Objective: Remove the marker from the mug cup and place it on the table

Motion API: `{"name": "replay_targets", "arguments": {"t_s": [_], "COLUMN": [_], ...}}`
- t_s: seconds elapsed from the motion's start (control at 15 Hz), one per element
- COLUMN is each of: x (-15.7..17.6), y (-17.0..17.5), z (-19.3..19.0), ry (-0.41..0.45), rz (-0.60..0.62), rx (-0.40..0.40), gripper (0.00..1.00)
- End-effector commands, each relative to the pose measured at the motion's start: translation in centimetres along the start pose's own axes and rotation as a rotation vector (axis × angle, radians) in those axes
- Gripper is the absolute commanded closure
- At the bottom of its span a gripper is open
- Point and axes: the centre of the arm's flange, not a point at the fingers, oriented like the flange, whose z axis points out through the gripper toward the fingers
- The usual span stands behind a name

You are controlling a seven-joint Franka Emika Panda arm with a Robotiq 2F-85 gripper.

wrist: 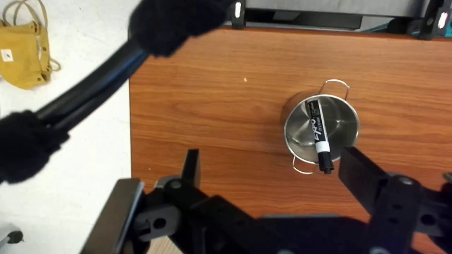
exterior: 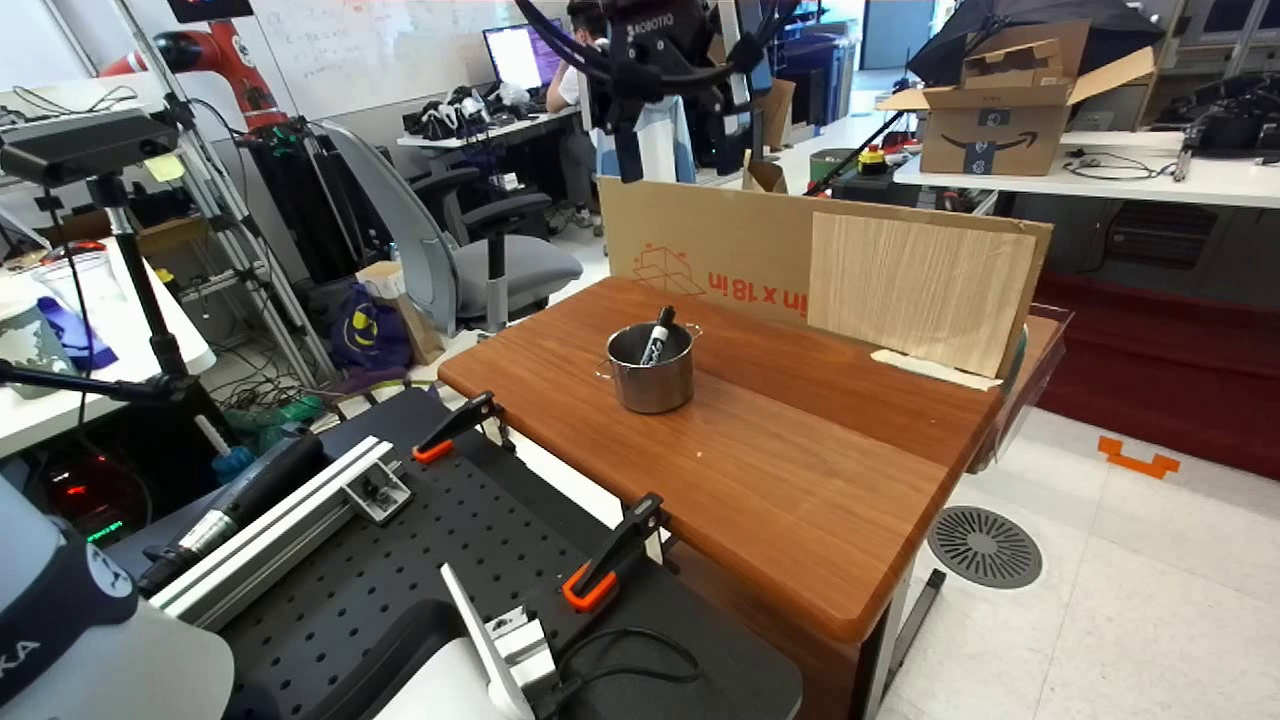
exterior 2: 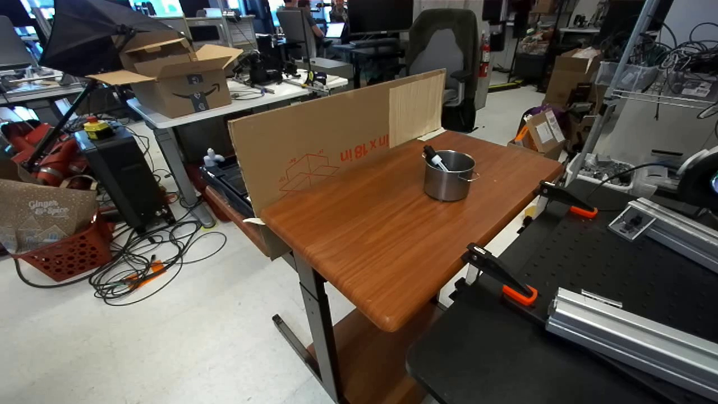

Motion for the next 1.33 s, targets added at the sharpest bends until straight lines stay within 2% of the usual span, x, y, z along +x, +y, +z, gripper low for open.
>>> {"name": "replay_targets", "arguments": {"t_s": [0.0, 0.33, 0.67, 1.27], "x": [2.2, 4.6, 7.1, 10.6], "y": [-0.8, -2.1, -3.7, -6.3], "z": [2.5, 6.8, 9.9, 14.3], "ry": [0.048, 0.079, 0.039, -0.062], "rz": [-0.066, -0.152, -0.215, -0.27], "rx": [0.055, 0.136, 0.191, 0.195], "gripper": [0.0, 0.0, 0.0, 0.0]}}
